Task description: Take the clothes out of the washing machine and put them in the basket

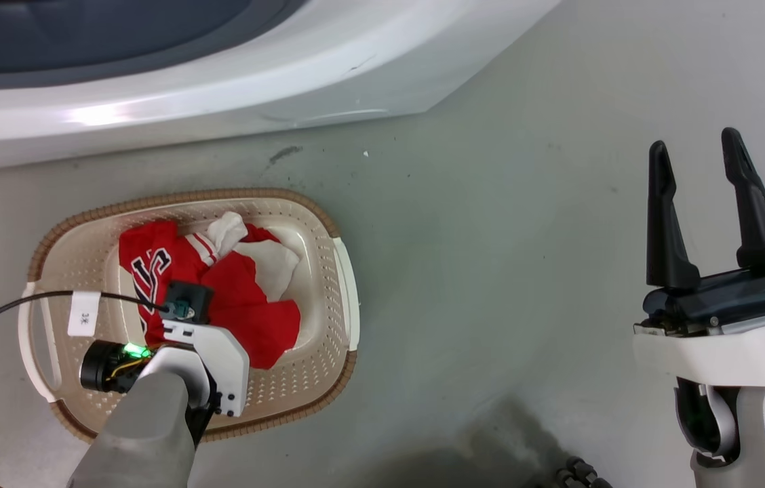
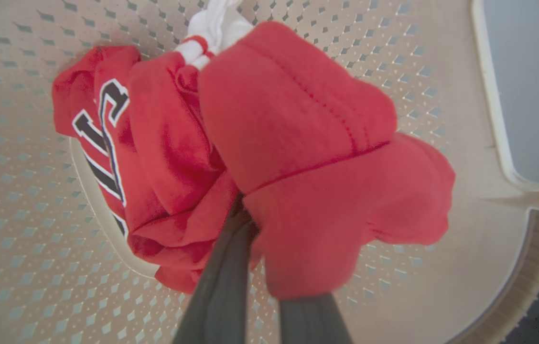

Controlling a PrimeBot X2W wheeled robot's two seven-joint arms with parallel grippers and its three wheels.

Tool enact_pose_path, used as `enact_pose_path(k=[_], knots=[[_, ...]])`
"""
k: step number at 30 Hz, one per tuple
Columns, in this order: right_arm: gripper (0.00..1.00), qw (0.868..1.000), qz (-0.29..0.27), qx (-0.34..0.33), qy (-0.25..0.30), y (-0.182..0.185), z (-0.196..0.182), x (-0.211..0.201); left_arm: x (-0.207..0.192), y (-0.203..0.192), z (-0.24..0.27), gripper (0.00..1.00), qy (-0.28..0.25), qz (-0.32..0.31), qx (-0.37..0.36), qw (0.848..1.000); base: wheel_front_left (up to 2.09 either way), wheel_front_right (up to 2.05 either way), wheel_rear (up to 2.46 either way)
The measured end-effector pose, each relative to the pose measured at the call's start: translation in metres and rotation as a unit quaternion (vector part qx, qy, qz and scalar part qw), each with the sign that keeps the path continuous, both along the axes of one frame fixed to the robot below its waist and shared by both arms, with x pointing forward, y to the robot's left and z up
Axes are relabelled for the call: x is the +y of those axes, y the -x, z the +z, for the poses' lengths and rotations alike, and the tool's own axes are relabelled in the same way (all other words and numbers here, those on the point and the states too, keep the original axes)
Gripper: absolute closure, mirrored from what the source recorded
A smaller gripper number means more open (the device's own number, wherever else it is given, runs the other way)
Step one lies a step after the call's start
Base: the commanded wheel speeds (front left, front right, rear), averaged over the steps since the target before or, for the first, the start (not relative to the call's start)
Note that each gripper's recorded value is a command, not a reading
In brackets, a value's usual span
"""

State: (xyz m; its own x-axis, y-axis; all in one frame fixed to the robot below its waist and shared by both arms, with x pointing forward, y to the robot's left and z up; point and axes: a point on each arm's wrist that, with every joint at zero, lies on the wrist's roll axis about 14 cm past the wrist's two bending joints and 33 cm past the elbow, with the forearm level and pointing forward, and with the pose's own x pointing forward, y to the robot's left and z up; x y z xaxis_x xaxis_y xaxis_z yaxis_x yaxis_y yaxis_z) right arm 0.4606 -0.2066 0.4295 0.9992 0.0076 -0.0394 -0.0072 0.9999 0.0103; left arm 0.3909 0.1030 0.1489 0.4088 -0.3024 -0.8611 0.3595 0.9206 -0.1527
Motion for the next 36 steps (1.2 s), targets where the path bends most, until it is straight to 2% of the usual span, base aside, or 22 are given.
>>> enact_pose_path(k=[7, 8, 9, 19, 26, 32, 36], knots=[[0.00, 1.000, 0.004, 0.016, -0.001, -0.008, -0.020, 0.002, 0.004, 0.006, -0.019, 1.00, -0.010, 0.026, 0.042, 0.999, 0.00, 0.00, 0.00], [0.00, 1.000, 0.007, 0.016, -0.003, -0.009, -0.020, 0.004, 0.005, 0.007, -0.019, 0.78, -0.010, 0.030, 0.045, 0.998, 0.00, 0.00, 0.00], [0.00, 1.000, 0.009, 0.015, -0.004, -0.010, -0.020, 0.006, 0.005, 0.007, -0.018, 0.00, -0.010, 0.032, 0.043, 0.999, 0.00, 0.00, 0.00], [0.00, 1.000, 0.022, -0.012, -0.011, -0.002, 0.010, 0.017, 0.005, 0.010, 0.019, 0.00, 0.001, 0.035, -0.004, 0.999, 0.00, 0.00, 0.00], [0.00, 0.999, 0.030, -0.022, -0.016, 0.026, 0.033, 0.025, 0.005, 0.034, 0.057, 0.00, 0.005, 0.013, -0.041, 0.999, 0.00, 0.00, 0.00], [0.00, 0.998, 0.035, -0.041, -0.020, 0.052, 0.055, 0.031, 0.009, 0.041, 0.094, 0.00, 0.014, 0.023, -0.094, 0.995, 0.00, 0.00, 0.00], [0.00, 0.997, 0.040, -0.061, -0.021, 0.065, 0.072, 0.035, 0.006, 0.024, 0.133, 0.00, 0.040, 0.044, -0.169, 0.984, 0.00, 0.00, 0.00]])
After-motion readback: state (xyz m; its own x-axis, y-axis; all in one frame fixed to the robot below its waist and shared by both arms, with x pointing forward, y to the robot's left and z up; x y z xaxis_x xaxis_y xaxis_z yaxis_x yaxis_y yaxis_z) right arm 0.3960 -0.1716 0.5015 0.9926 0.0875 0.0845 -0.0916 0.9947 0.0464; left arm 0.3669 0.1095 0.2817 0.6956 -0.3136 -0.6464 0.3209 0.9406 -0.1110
